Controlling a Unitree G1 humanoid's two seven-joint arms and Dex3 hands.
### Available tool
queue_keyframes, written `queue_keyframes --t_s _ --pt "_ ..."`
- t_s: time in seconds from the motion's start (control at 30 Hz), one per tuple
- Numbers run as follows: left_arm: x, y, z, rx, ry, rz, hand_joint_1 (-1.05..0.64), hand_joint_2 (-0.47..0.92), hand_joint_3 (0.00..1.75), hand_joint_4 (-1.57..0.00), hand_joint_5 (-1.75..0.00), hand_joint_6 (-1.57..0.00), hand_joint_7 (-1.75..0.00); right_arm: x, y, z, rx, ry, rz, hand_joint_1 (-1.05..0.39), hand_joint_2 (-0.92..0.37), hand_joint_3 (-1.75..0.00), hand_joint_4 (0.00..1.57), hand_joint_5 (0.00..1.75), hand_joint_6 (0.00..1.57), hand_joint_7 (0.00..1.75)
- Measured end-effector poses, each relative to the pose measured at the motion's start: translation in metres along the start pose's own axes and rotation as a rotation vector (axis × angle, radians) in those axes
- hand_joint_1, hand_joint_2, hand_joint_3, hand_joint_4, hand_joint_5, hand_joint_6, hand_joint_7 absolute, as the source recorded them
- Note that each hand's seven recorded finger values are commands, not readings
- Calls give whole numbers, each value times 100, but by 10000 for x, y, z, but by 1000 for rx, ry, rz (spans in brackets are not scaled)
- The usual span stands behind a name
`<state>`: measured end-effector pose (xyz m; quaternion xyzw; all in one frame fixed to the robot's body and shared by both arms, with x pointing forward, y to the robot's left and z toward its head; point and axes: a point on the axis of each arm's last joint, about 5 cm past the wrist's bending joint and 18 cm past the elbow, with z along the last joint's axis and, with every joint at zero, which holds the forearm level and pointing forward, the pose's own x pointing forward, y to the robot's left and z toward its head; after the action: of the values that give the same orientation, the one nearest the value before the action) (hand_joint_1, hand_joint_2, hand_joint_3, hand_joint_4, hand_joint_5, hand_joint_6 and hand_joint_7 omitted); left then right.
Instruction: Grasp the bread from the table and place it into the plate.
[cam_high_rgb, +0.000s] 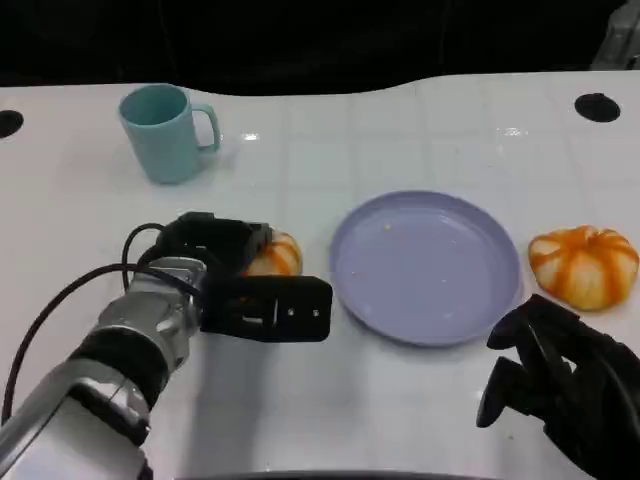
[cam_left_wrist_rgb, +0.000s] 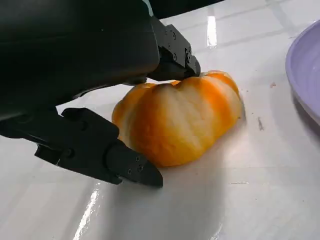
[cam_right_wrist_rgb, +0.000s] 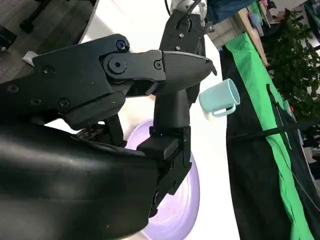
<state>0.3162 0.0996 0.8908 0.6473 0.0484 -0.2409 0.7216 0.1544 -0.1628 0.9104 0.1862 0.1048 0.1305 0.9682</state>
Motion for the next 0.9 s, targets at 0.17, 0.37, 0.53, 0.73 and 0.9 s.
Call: queue_keyframes --t_s 0.17,0.37,0.53,0.73,0.9 --pt "-9 -44 -17 -36 -31 85 -26 91 16 -83 -152 -115 -13 -6 2 1 0 -1 0 -44 -92 -39 65 175 49 162" --pt "-23 -100 -21 -52 -61 198 -23 92 24 -78 -174 -79 -89 -10 7 9 -3 -2 -5 -44 -92 -38 64 175 49 161" --pt "-30 -103 -46 -43 -57 292 -21 92 22 -82 -175 -56 -170 -11 -1 6 -2 0 -4 -45 -92 -38 64 175 49 161" --pt "-29 -34 -50 -89 -69 395 -14 87 27 -85 -175 -51 -172 -9 -8 0 -1 4 -7 -45 -92 -38 64 175 50 161" --pt "-25 64 -33 -144 -76 463 -10 73 53 -86 -175 -54 -175 -1 -12 -4 -1 5 -5 -44 -92 -39 66 175 51 161"
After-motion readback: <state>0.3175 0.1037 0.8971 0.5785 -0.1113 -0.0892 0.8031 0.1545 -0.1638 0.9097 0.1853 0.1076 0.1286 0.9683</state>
